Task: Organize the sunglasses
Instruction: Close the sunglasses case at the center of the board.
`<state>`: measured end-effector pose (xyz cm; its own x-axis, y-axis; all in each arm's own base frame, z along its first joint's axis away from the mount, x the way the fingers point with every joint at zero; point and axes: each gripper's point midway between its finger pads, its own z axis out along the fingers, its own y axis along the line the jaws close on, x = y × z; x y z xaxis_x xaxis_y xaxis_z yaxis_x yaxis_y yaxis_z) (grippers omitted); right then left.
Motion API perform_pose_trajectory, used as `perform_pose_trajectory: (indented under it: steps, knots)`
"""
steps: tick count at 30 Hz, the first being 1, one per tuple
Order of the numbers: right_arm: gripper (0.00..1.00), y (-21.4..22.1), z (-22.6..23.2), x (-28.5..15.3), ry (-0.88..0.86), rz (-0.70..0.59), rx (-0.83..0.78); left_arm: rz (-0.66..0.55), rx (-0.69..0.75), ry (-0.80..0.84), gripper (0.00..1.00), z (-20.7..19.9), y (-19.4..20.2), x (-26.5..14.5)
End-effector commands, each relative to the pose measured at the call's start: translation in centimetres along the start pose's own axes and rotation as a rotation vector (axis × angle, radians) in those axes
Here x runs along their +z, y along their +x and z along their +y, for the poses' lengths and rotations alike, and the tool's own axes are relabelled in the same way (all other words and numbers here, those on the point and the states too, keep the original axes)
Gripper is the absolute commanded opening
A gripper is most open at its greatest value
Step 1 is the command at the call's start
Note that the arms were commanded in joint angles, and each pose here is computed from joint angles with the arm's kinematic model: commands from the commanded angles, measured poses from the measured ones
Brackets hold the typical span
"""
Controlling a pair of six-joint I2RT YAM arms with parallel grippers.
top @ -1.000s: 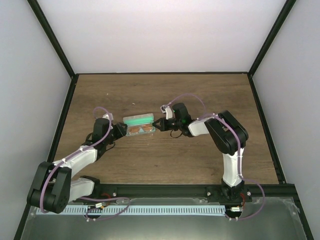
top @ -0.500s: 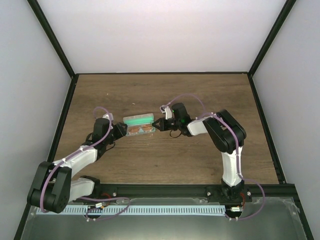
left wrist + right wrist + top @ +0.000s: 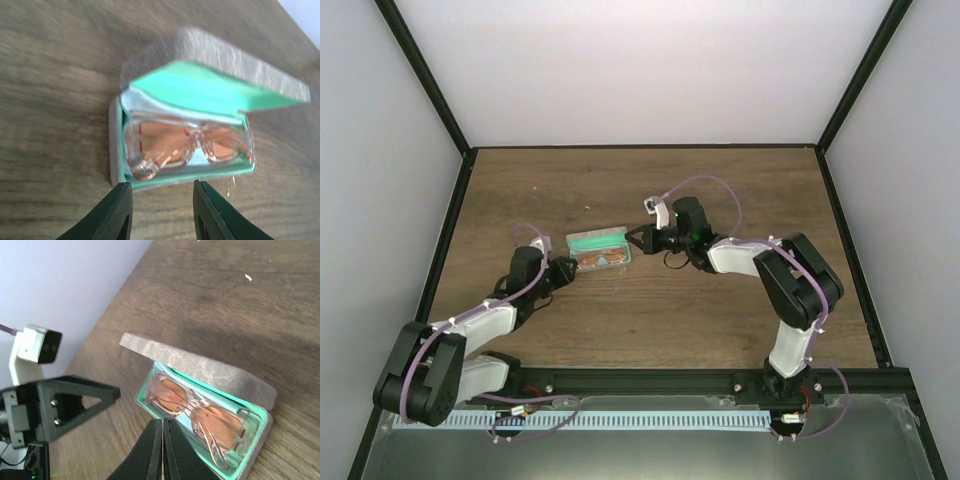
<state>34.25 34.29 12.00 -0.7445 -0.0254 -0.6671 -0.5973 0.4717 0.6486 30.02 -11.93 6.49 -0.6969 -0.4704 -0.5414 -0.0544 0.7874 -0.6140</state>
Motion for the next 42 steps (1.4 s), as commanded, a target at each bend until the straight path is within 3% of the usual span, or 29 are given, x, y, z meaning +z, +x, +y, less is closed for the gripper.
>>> perform_pose_trajectory:
  steps: [1,13,18,31,42]
  knots:
    - [0.04,-1.8,1.6,-0.2,-0.02,-0.026,-0.043,0.01,0.036,0.045,0.34,-1.4,1.1,0.5]
    - [0.06,-5.1,1.5,5.1,0.048,0.033,-0.085,0.12,0.064,0.102,0.26,-3.3,5.8,2.8]
    - [0.06,-5.6,0.3,6.9,0.064,0.044,-0.078,0.152,0.066,0.104,0.09,-3.5,6.7,3.8]
    - [0.06,-4.6,-1.3,8.4,0.085,0.098,-0.084,0.149,0.066,0.048,0.06,-3.0,6.2,5.7]
    - [0.08,-0.7,-1.9,8.8,0.102,0.212,-0.118,0.162,0.057,0.028,0.04,-2.6,6.4,6.6]
